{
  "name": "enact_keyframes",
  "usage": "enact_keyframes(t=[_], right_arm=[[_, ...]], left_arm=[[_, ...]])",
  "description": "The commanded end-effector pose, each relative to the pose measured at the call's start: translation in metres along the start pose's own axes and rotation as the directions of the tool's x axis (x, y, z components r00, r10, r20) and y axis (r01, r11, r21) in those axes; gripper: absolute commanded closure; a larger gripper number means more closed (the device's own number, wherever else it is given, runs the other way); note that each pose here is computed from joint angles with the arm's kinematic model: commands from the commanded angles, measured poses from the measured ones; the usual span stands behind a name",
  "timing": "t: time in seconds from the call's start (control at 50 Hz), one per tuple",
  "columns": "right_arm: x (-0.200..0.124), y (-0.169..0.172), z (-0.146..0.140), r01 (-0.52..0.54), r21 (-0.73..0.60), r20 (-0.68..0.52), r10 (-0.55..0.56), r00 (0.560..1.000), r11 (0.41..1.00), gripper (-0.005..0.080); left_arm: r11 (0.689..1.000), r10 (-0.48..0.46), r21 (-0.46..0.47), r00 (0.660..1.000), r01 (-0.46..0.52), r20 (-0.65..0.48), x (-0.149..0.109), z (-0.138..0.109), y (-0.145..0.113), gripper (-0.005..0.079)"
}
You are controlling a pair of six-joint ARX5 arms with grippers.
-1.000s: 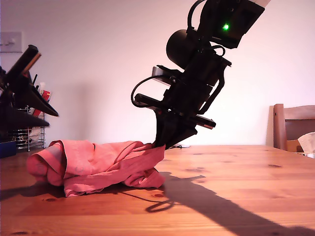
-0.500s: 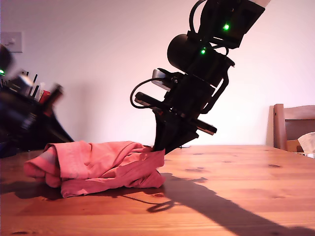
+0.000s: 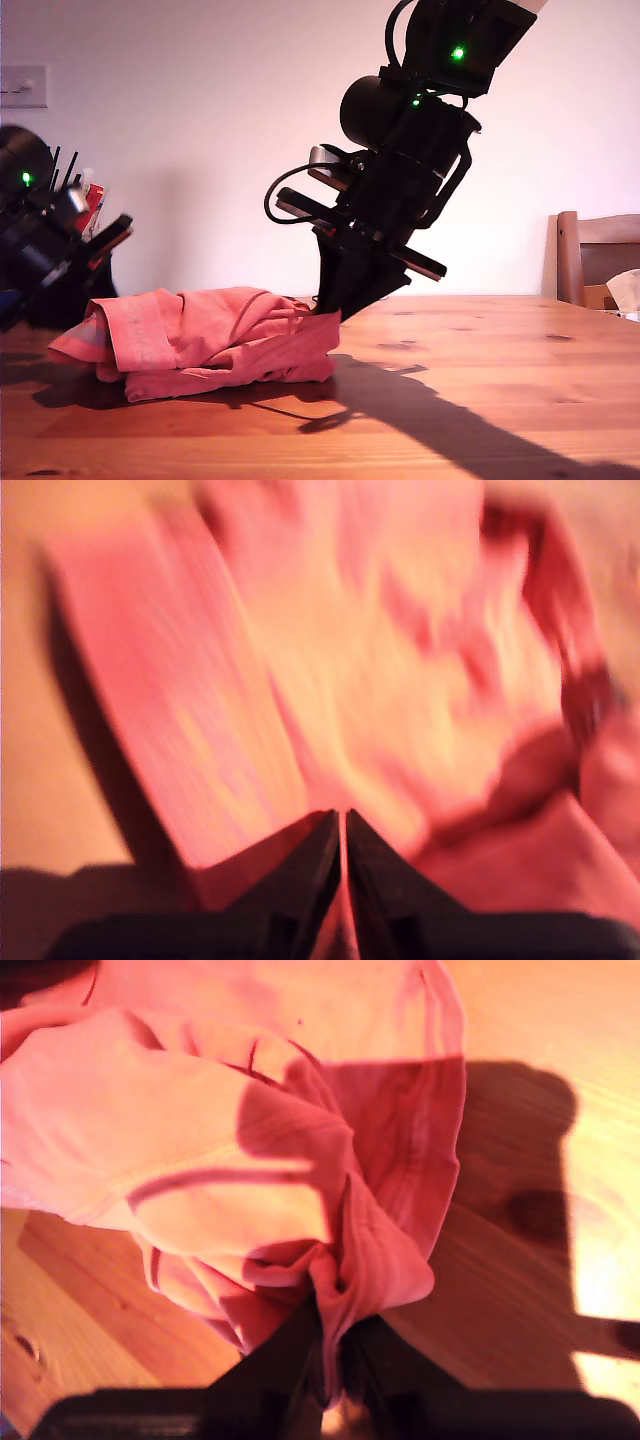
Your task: Fold the underwear in front of you. After folding it, place it to the right side.
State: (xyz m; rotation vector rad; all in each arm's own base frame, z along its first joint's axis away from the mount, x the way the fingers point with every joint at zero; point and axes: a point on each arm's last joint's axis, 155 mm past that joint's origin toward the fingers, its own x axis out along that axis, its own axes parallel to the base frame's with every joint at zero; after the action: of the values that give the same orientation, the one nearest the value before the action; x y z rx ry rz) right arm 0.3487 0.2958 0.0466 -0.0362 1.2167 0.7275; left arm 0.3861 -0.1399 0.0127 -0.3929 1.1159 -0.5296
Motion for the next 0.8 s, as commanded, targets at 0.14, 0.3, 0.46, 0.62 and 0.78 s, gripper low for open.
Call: enact_keyframes(t=[0.14, 0.3, 0.46, 0.62, 0.78], right_arm=[[-0.026, 0.012, 0.000, -0.009, -0.059, 0.003, 0.009, 1.000, 0.998, 0.0765], [-0.036, 0.014, -0.012, -0.007, -0.094, -0.040, 0.004, 0.999, 0.996, 0.0765], [-0.043, 0.011, -0.037, -0.011, -0.129, -0.134, -0.007, 0.991, 0.992, 0.0765], [-0.053, -0.003, -0.062, -0.021, -0.138, -0.231, -0.012, 0.973, 0.990, 0.0765], [-0.070, -0.022, -0.076, -0.044, -0.128, -0.280, 0.006, 0.960, 0.991, 0.0765]], left_arm=[[0.999, -0.014, -0.034, 0.989, 0.009, -0.148, 0.010, -0.042, -0.007, 0.0764], [0.996, -0.083, -0.053, 0.963, 0.072, -0.256, 0.013, -0.071, -0.034, 0.0764], [0.983, -0.184, -0.060, 0.907, 0.174, -0.379, 0.017, -0.107, -0.078, 0.0764], [0.966, -0.246, -0.055, 0.831, 0.254, -0.499, 0.019, -0.147, -0.125, 0.0764], [0.932, -0.314, -0.037, 0.750, 0.361, -0.583, 0.020, -0.181, -0.172, 0.0764]])
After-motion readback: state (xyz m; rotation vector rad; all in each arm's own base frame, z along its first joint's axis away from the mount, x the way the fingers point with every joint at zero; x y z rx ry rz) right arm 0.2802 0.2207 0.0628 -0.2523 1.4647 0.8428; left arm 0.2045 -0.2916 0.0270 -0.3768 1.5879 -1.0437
